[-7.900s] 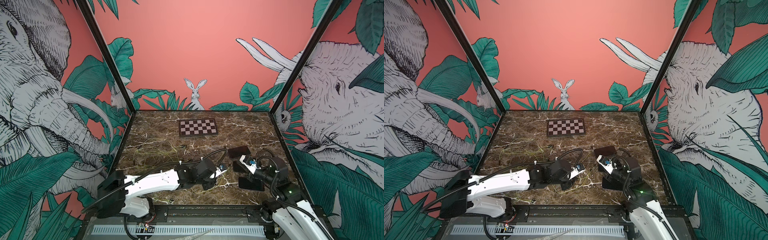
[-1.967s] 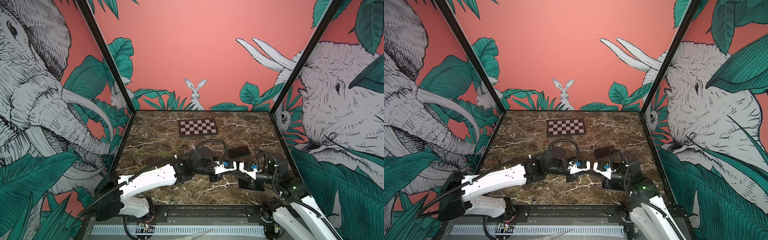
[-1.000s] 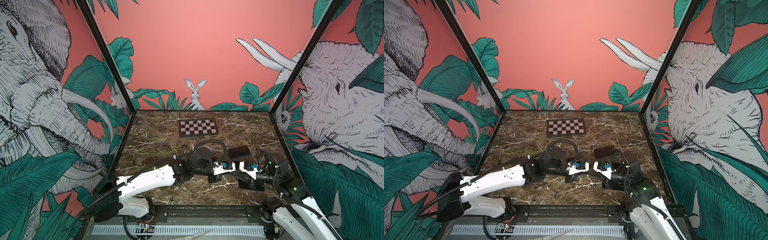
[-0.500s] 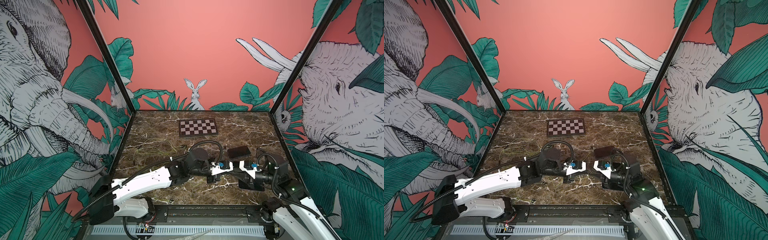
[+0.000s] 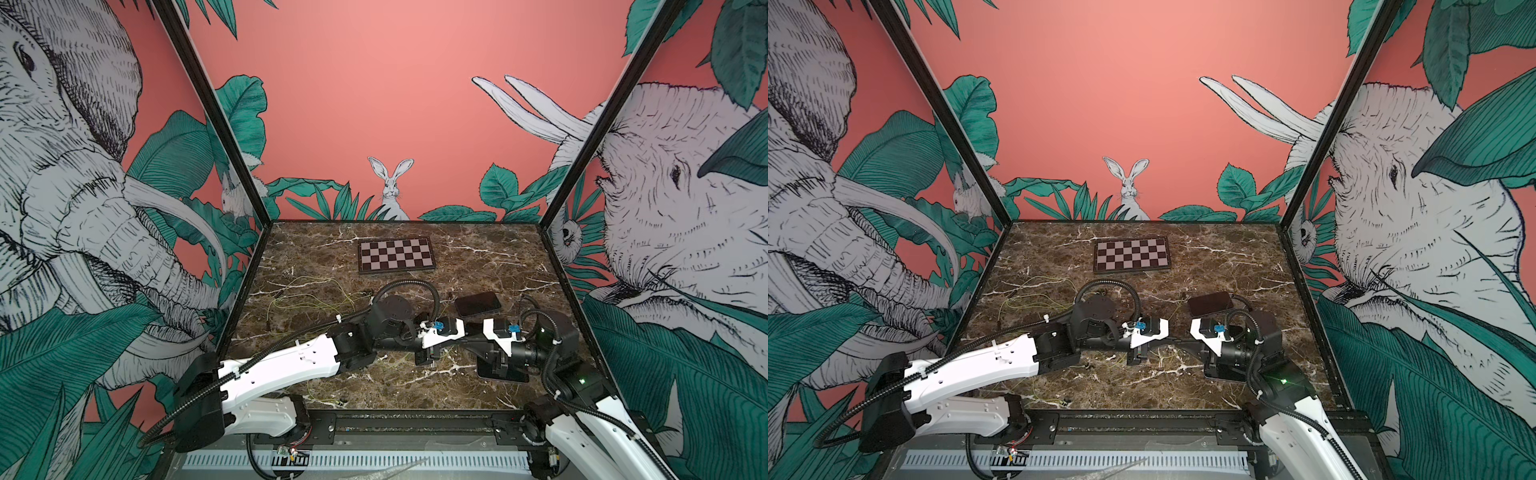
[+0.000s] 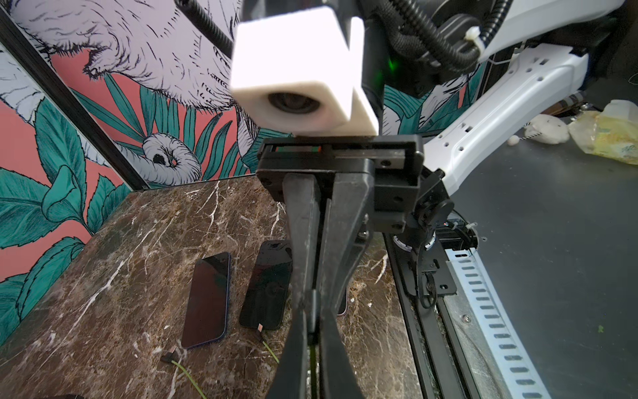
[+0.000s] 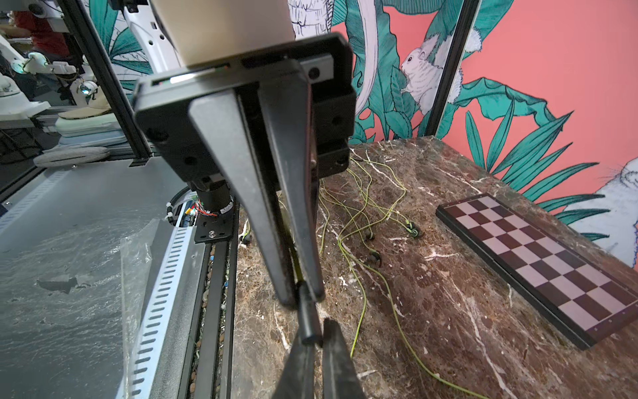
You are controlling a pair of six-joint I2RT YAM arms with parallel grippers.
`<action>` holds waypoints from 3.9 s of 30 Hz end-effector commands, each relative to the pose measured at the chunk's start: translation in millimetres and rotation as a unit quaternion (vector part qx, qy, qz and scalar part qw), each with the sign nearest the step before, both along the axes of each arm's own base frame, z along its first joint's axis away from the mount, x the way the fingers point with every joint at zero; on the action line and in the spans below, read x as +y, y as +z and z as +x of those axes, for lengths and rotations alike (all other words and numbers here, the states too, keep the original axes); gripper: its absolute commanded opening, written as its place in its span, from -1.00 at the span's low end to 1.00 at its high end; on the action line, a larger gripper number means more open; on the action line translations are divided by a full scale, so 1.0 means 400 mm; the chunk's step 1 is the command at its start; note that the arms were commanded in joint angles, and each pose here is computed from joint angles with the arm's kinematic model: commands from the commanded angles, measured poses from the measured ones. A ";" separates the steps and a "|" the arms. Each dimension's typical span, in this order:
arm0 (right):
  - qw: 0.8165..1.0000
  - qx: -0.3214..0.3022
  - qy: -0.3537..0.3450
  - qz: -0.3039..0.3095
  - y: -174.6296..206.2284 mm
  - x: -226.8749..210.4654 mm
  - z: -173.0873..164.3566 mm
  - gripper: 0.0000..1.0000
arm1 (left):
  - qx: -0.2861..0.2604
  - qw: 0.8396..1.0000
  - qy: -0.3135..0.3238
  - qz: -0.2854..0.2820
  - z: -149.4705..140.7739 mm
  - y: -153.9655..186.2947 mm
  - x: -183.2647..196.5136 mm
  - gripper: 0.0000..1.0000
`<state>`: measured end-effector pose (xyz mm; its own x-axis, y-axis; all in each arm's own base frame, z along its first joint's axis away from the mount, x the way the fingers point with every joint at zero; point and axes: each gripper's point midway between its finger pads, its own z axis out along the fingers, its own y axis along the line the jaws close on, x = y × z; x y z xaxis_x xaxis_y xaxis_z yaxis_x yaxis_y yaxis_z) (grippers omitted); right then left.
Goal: Plug wired earphones into phones
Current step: Pick up the wired earphone from the center of the board, then pick up the phone at the center of the board.
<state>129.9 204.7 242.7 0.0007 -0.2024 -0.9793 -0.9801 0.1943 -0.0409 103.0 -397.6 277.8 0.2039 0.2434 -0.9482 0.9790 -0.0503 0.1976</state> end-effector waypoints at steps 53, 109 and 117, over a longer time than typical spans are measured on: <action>0.994 -0.056 0.023 -0.096 -0.025 -0.019 -0.008 -1.00 | 0.033 0.999 -0.024 0.021 -0.005 -0.012 -0.051 -0.61; 0.778 0.113 0.007 -0.619 -0.491 -0.333 0.046 0.89 | 0.305 0.894 0.257 -0.203 0.303 -0.109 0.161 -1.00; 0.774 0.105 0.012 -0.625 -0.527 -0.335 0.059 0.92 | 0.248 0.913 0.268 -0.182 0.281 -0.095 0.204 -1.00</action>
<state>150.3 70.5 34.9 -0.1434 -0.9897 -0.0015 -0.9896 0.1434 -0.0093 218.7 -324.6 236.7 -0.3727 -0.1864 -0.9090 0.8029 0.4264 -0.4167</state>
